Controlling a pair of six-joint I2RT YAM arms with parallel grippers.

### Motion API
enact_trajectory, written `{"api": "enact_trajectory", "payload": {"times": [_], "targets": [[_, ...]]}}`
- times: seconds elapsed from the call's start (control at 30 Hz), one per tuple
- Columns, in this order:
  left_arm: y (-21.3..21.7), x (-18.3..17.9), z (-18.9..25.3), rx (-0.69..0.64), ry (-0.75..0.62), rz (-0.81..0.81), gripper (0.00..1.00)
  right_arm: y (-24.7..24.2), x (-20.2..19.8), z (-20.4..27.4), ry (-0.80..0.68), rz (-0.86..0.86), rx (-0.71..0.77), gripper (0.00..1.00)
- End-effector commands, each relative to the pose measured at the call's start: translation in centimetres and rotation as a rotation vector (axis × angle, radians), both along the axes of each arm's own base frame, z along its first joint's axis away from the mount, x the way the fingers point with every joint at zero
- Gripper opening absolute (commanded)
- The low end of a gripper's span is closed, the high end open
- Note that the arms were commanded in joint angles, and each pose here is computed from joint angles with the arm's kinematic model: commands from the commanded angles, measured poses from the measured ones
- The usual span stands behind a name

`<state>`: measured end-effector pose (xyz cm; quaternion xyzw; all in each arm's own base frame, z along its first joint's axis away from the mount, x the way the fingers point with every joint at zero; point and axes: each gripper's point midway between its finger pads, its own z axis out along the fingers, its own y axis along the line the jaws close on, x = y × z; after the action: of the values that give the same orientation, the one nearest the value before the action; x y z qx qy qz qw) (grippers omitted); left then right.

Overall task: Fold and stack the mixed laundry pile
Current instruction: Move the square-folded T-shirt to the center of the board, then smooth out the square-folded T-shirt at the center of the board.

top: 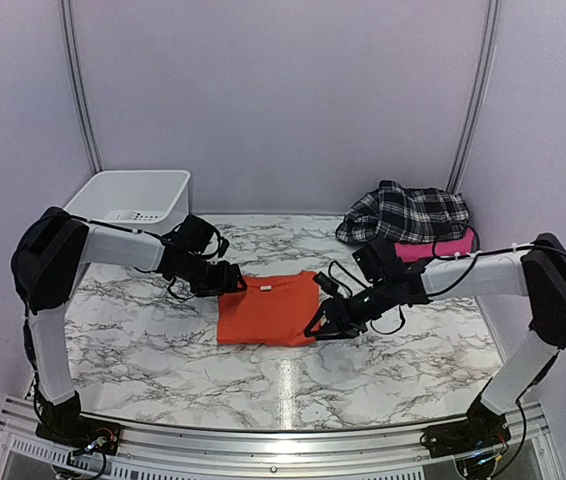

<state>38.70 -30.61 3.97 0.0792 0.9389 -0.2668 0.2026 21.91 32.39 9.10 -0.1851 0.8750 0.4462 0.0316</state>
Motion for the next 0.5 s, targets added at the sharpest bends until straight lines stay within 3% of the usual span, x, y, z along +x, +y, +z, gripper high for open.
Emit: {"api": "enact_trajectory", "payload": {"times": [0.0,0.23,0.37,0.47], "targets": [[0.0,-2.0,3.8,-0.004,-0.051,-0.109,0.78,-1.2,3.0,5.4,-0.098,-0.066,0.091,0.51],[-1.2,-4.9,8.0,-0.047,-0.14,-0.176,0.78,1.2,5.8,5.8,-0.088,-0.097,0.184,0.5],[-2.3,-6.6,7.7,-0.1,-0.119,-0.212,0.77,3.5,6.0,3.9,-0.048,-0.063,0.207,0.49],[-2.7,-7.8,5.0,-0.093,-0.055,-0.218,0.76,3.9,5.2,0.5,0.022,-0.037,0.168,0.47]]}}
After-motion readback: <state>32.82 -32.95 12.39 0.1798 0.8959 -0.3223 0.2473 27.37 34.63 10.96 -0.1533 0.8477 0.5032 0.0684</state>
